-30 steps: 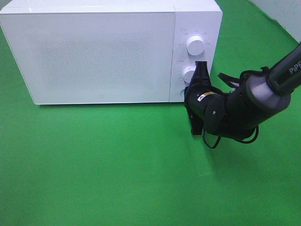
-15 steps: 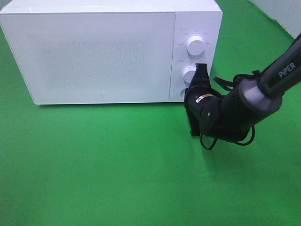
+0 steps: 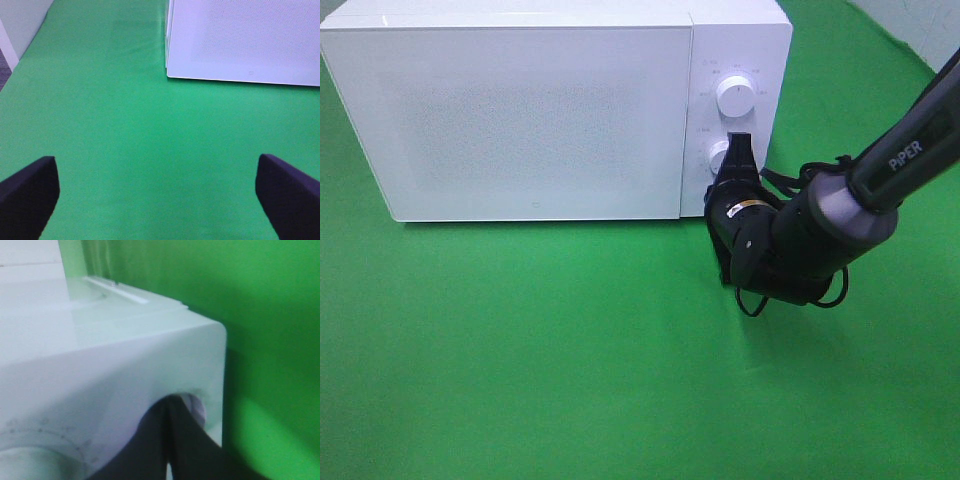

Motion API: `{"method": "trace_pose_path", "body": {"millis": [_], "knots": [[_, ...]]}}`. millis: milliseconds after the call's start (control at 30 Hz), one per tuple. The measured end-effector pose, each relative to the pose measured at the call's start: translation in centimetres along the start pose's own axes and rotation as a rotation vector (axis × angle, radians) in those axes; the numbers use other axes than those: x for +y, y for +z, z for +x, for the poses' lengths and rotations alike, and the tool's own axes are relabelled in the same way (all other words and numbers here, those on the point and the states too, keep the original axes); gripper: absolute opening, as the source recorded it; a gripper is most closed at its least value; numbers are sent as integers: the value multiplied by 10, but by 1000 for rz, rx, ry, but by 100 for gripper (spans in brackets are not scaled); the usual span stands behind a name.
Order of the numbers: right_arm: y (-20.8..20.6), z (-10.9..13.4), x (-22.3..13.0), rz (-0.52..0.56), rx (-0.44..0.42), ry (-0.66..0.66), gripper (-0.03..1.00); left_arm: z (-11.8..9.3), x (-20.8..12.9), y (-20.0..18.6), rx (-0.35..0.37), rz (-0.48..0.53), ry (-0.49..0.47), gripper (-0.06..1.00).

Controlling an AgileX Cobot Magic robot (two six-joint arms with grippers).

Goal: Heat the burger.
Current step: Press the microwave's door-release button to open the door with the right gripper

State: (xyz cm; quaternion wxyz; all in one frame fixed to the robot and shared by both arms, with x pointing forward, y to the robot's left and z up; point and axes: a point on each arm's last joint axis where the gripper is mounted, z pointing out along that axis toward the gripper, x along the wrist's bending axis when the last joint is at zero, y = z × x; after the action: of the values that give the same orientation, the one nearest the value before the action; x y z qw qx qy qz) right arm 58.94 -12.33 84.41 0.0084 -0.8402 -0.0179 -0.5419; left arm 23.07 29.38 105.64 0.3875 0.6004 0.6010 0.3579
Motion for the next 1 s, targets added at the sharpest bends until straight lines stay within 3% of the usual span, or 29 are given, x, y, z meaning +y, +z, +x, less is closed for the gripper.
{"method": "trace_pose_path", "body": {"millis": [800, 1000], "knots": [[1, -2, 0, -1, -10, 1, 1, 0, 0, 0, 0, 0, 0, 99], [-3, 4, 3, 16, -56, 37, 1, 0, 0, 0, 0, 0, 0, 99]]}}
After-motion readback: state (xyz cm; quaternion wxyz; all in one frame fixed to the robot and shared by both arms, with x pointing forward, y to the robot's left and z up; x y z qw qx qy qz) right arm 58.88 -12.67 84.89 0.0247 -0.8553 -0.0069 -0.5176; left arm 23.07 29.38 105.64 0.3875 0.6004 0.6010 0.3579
